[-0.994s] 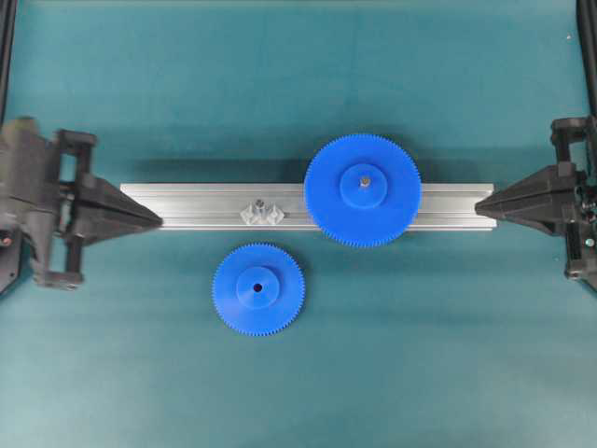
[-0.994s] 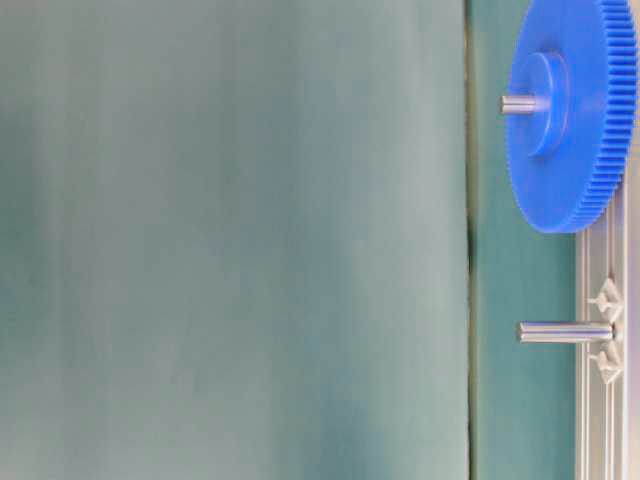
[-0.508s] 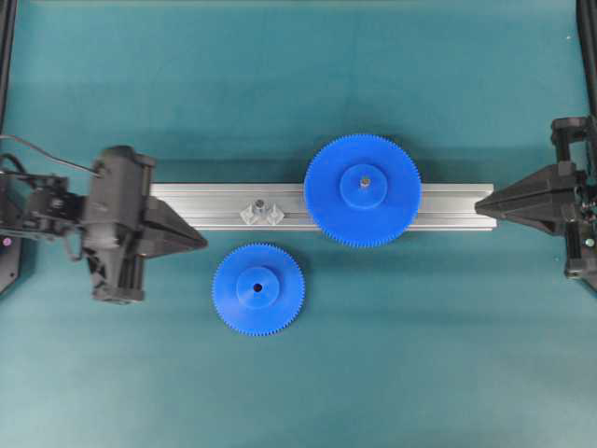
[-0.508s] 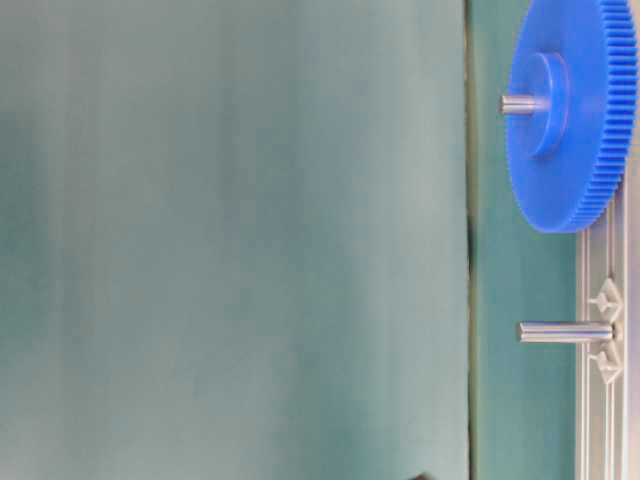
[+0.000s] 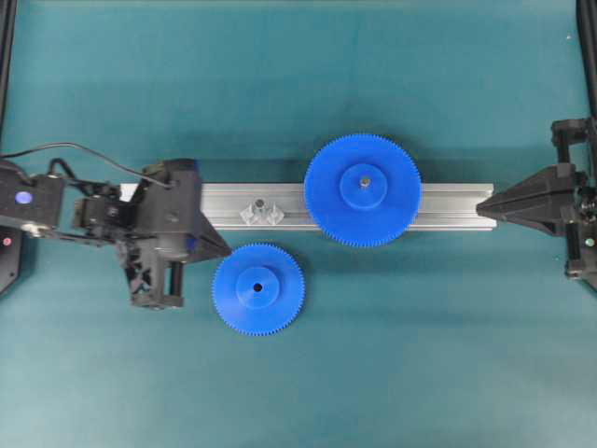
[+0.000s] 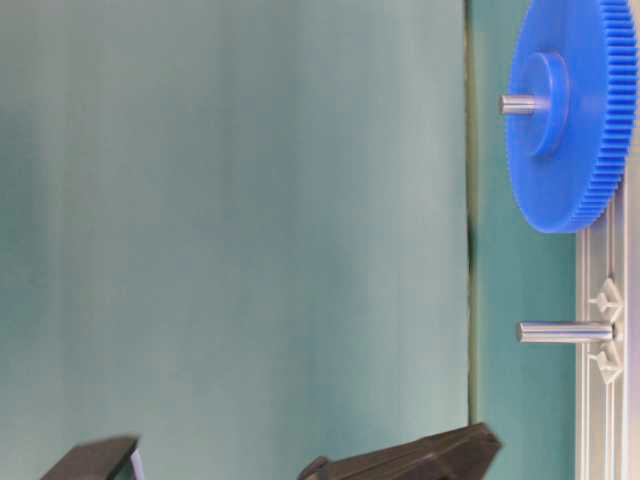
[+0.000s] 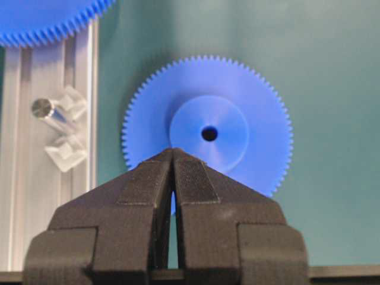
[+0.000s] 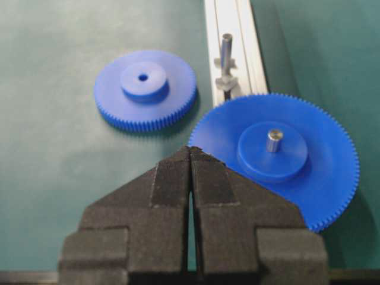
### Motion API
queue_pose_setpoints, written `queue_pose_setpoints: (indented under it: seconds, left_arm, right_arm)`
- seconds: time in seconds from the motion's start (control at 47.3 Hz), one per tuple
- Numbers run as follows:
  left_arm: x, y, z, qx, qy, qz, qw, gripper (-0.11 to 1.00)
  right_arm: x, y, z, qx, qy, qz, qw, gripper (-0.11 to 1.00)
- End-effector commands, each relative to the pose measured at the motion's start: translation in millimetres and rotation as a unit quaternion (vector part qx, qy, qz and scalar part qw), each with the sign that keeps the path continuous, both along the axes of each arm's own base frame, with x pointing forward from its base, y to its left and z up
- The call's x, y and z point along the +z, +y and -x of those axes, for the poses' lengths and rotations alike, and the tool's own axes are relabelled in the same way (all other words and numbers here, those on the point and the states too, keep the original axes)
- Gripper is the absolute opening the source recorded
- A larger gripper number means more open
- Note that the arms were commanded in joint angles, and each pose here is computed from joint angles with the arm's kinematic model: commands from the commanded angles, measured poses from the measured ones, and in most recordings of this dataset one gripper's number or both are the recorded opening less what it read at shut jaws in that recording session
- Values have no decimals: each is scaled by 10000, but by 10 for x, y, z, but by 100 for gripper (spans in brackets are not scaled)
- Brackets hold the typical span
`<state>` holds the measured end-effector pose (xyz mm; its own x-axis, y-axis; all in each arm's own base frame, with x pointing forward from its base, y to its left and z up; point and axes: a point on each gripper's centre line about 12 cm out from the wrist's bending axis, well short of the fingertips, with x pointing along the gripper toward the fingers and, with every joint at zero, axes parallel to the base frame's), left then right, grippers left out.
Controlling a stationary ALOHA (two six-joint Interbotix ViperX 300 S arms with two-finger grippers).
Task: Insert the small gear onto the shaft.
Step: 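Move the left gripper over the small blue gear on the table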
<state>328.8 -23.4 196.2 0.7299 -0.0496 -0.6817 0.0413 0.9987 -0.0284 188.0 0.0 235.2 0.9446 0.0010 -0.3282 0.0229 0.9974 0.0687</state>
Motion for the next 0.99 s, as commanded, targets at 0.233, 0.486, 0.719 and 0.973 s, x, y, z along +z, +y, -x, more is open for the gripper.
queue_pose_setpoints:
  seconds: [0.233,0.486,0.719,0.973]
  left_arm:
    - [32,-82,-239,11,61,99,9999,-1]
    - [-45,-176,-407,-45,379,107,9992,-1]
    - [-102,-212,-531,-71,713,61,9974,-1]
    - [-152,-255,-652,-114,1249,-29,9921,-1]
  right_arm:
    - [80,-3,-9,-27,-130,-58,9999,0]
    - [70,-3,-4,-27,-123,-58,9999,0]
    - [58,-3,-1,-27,-107,-58,9999,0]
    - [46,-3,3,-29,-92,-66,9999,0]
